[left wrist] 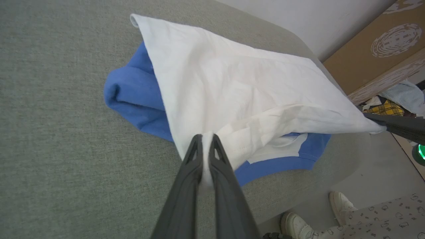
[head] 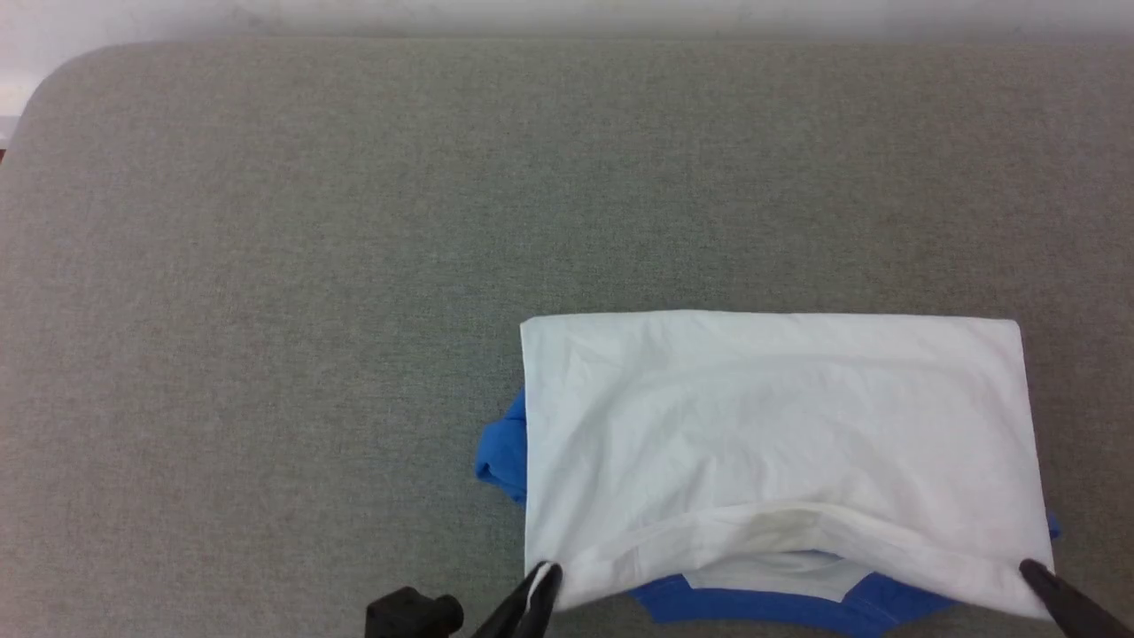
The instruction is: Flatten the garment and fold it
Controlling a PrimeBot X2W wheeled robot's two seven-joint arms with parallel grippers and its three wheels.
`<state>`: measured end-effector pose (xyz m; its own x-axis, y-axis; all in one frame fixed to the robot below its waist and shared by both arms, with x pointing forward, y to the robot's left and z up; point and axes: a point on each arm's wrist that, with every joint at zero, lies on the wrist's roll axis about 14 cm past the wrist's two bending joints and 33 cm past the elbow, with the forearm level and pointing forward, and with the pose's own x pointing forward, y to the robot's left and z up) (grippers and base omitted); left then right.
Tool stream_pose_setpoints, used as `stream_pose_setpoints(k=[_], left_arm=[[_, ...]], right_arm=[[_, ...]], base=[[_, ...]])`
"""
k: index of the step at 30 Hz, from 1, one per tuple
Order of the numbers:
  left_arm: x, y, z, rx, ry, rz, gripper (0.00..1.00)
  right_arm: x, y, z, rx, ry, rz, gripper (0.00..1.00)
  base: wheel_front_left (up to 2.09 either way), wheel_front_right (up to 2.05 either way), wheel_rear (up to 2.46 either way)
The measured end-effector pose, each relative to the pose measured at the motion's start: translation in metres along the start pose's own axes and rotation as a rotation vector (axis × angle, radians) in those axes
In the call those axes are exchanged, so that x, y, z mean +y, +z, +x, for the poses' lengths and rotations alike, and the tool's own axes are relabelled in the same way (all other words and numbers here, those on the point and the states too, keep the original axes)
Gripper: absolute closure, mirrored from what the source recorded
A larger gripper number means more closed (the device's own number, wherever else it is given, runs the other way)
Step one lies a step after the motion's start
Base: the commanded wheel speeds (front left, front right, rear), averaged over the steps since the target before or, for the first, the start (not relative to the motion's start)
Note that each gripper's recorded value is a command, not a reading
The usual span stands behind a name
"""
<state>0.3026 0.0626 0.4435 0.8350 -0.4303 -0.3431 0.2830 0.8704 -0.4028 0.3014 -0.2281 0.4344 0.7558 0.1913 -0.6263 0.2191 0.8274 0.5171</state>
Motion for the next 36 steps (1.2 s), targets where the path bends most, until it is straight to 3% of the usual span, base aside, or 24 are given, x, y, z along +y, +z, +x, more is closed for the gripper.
stream_pose_setpoints(k=[3, 4, 5, 6, 7, 16, 20, 26, 31, 36], left_arm=[[0.002, -0.013, -0.002, 0.038, 0.003, 0.004, 1.0], [0.004, -0.016, -0.002, 0.046, 0.008, 0.007, 1.0], [0.006, -0.018, -0.003, 0.048, 0.014, 0.014, 0.76], [0.008, -0.018, -0.003, 0.046, 0.02, 0.019, 0.27], [0.01, -0.019, -0.003, 0.043, 0.024, 0.024, 0.0], [0.016, -0.012, -0.009, -0.012, 0.047, 0.052, 0.0], [0.022, 0.013, -0.012, -0.121, 0.083, 0.061, 0.0], [0.036, 0.071, -0.02, -0.375, 0.186, 0.143, 0.0], [0.034, 0.111, -0.022, -0.529, 0.237, 0.232, 0.0], [0.033, 0.117, -0.019, -0.559, 0.258, 0.244, 0.0]], right_arm=[[-0.007, -0.009, -0.002, 0.026, -0.026, 0.002, 1.0], [-0.009, -0.012, -0.002, 0.032, -0.036, -0.004, 0.75], [-0.01, -0.013, -0.003, 0.033, -0.043, -0.013, 0.2], [-0.011, -0.012, -0.003, 0.026, -0.046, -0.02, 0.0], [-0.011, -0.012, -0.003, 0.022, -0.049, -0.024, 0.0], [-0.015, -0.011, -0.012, -0.014, -0.058, -0.035, 0.0], [-0.016, 0.011, -0.018, -0.115, -0.066, -0.064, 0.0], [-0.017, 0.048, -0.017, -0.23, -0.117, -0.215, 0.0], [-0.01, 0.051, 0.007, -0.196, -0.112, -0.318, 0.0], [-0.016, 0.043, 0.034, -0.118, -0.121, -0.359, 0.0]], base=[[0.0, 0.0, 0.0], [0.0, 0.0, 0.0], [0.0, 0.0, 0.0], [0.0, 0.0, 0.0], [0.0, 0.0, 0.0], [0.0, 0.0, 0.0], [0.0, 0.0, 0.0], [0.0, 0.0, 0.0], [0.0, 0.0, 0.0], [0.0, 0.0, 0.0]])
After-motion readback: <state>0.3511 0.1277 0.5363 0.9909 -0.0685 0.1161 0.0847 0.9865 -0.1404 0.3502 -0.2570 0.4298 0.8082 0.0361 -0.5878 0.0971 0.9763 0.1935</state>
